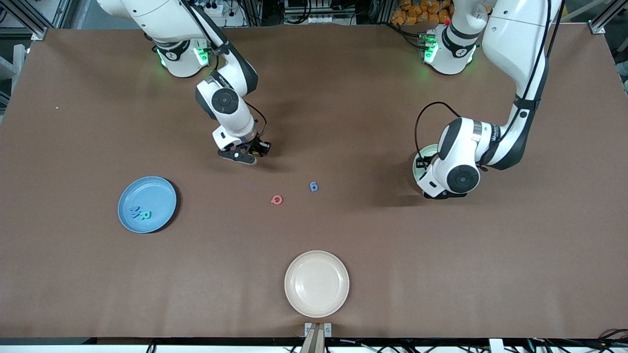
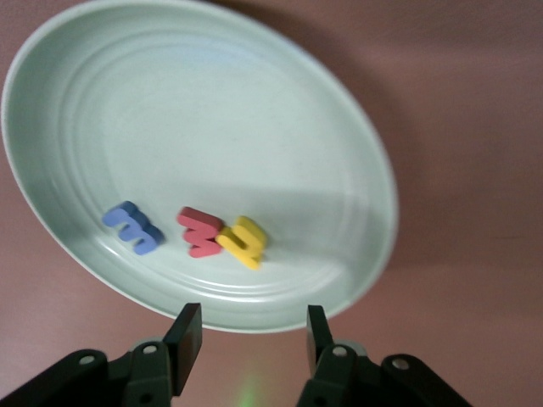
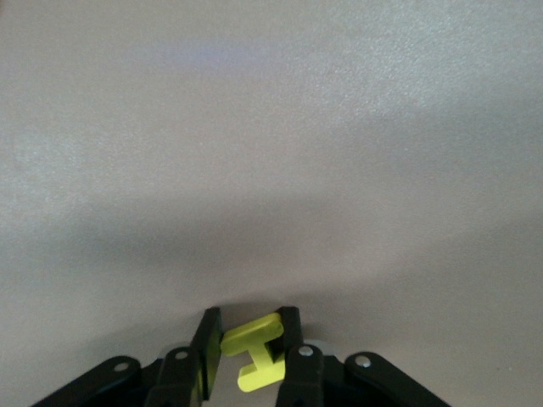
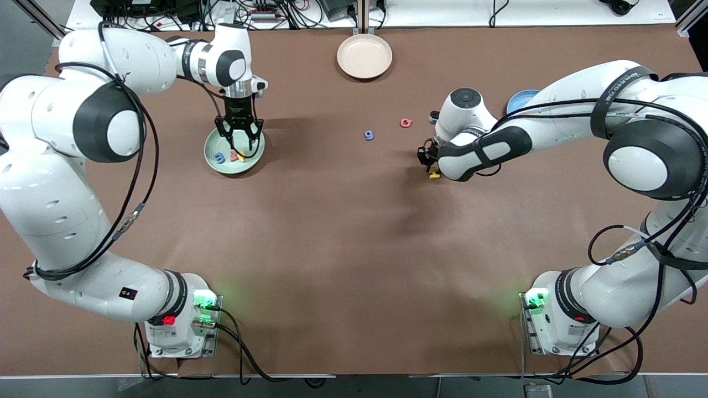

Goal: Sort uppercase to blue plate, lowercase to green plate

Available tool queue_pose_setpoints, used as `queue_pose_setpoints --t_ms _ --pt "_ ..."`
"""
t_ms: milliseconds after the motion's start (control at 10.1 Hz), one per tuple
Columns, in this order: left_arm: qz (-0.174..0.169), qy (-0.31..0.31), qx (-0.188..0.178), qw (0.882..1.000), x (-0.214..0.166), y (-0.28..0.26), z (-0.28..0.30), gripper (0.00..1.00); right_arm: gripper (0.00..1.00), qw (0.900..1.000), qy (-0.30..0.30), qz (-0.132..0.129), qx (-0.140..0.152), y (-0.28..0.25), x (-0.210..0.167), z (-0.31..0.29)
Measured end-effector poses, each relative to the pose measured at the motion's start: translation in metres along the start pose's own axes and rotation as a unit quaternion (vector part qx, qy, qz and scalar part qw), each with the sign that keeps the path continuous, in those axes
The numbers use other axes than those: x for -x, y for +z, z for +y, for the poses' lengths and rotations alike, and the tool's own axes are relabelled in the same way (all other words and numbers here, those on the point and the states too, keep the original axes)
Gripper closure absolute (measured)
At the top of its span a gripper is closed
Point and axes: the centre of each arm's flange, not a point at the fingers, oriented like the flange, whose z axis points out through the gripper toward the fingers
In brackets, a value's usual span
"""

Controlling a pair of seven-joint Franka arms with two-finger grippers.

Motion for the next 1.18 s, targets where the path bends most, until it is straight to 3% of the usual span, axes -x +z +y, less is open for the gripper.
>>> queue_pose_setpoints --t_ms 493,789,1184 --pt "0.037 -0.05 0.052 0.997 0.008 -0.052 0.053 0.42 0.67 1.0 0.009 0.016 -0.018 -0.013 -0.016 0.001" --pt "0.071 -0.084 0.066 0.992 0.002 -0.069 0.108 0.42 0.67 0.998 0.007 0.043 -0.034 -0.044 -0.064 0.033" --pt "0.119 -0.104 0.1 0.982 -0.002 -0.079 0.16 0.42 0.67 0.996 -0.035 0.072 -0.029 -0.063 -0.142 0.112"
